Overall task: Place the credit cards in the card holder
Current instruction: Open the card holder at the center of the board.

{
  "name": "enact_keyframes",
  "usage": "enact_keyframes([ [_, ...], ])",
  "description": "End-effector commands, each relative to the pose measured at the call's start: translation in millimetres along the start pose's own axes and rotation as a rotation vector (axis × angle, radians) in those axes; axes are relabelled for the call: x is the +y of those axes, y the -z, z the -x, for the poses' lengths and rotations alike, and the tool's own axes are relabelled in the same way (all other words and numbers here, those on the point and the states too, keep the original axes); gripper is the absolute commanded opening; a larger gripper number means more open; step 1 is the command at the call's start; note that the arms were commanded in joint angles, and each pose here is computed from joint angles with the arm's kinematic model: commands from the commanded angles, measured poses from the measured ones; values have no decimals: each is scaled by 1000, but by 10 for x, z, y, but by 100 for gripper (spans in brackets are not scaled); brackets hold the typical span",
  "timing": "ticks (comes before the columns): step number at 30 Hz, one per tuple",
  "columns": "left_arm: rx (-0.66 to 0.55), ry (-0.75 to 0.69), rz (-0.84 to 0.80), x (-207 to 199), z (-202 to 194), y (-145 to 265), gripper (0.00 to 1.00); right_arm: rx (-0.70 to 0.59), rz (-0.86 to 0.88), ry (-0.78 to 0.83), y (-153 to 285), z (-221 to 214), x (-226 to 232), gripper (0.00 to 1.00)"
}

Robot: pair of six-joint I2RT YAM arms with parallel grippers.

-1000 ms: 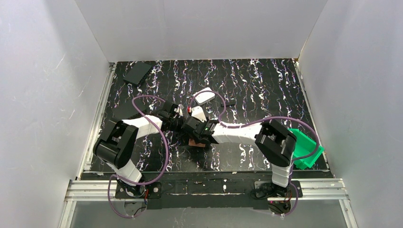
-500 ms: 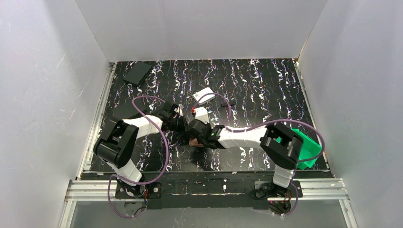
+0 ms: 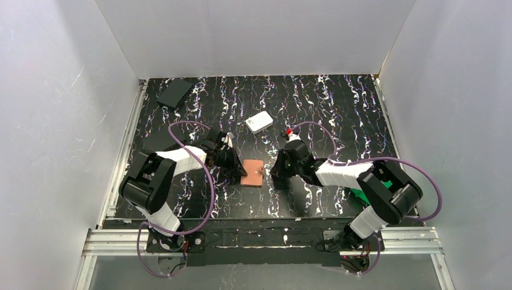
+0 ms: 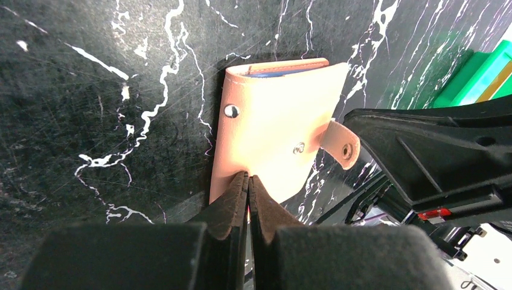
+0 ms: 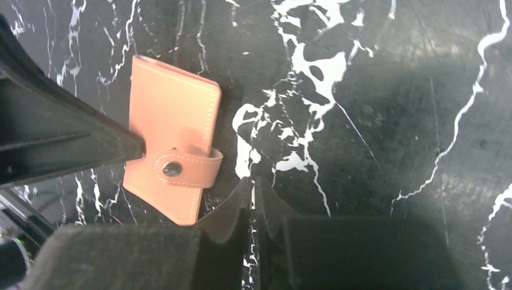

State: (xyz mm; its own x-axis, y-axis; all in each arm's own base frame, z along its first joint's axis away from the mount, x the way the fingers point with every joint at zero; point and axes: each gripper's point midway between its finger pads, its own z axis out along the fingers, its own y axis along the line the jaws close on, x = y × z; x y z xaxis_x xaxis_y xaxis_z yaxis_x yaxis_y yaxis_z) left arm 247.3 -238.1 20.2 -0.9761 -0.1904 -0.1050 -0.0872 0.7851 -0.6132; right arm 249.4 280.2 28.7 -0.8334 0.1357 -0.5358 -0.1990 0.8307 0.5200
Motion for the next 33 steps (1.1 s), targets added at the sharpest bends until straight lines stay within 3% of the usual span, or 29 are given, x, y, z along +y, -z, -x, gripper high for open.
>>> enact_keyframes([
  [1,56,-11,104,259,-154,25,0,3,45,151,107,195,217,24],
  [3,44,-26,99,221,-124,62,0,19,67,209,135,183,286,47],
  [6,49,-27,93,191,-120,75,0,-16,53,294,176,200,445,67],
  [10,53,-16,94,201,-129,54,0,-22,-79,366,38,201,569,72],
  [14,57,-14,96,211,-145,54,0,-51,-427,408,9,301,266,60],
  [17,54,-15,88,192,-159,77,0,-77,-491,424,88,314,161,55],
  [25,48,-22,67,122,-130,114,0,-68,-431,386,187,170,85,35],
  [29,53,-24,54,83,-122,109,0,-14,-290,337,56,76,179,25],
  [33,47,-33,35,23,-108,157,0,-16,-154,292,5,92,286,2],
])
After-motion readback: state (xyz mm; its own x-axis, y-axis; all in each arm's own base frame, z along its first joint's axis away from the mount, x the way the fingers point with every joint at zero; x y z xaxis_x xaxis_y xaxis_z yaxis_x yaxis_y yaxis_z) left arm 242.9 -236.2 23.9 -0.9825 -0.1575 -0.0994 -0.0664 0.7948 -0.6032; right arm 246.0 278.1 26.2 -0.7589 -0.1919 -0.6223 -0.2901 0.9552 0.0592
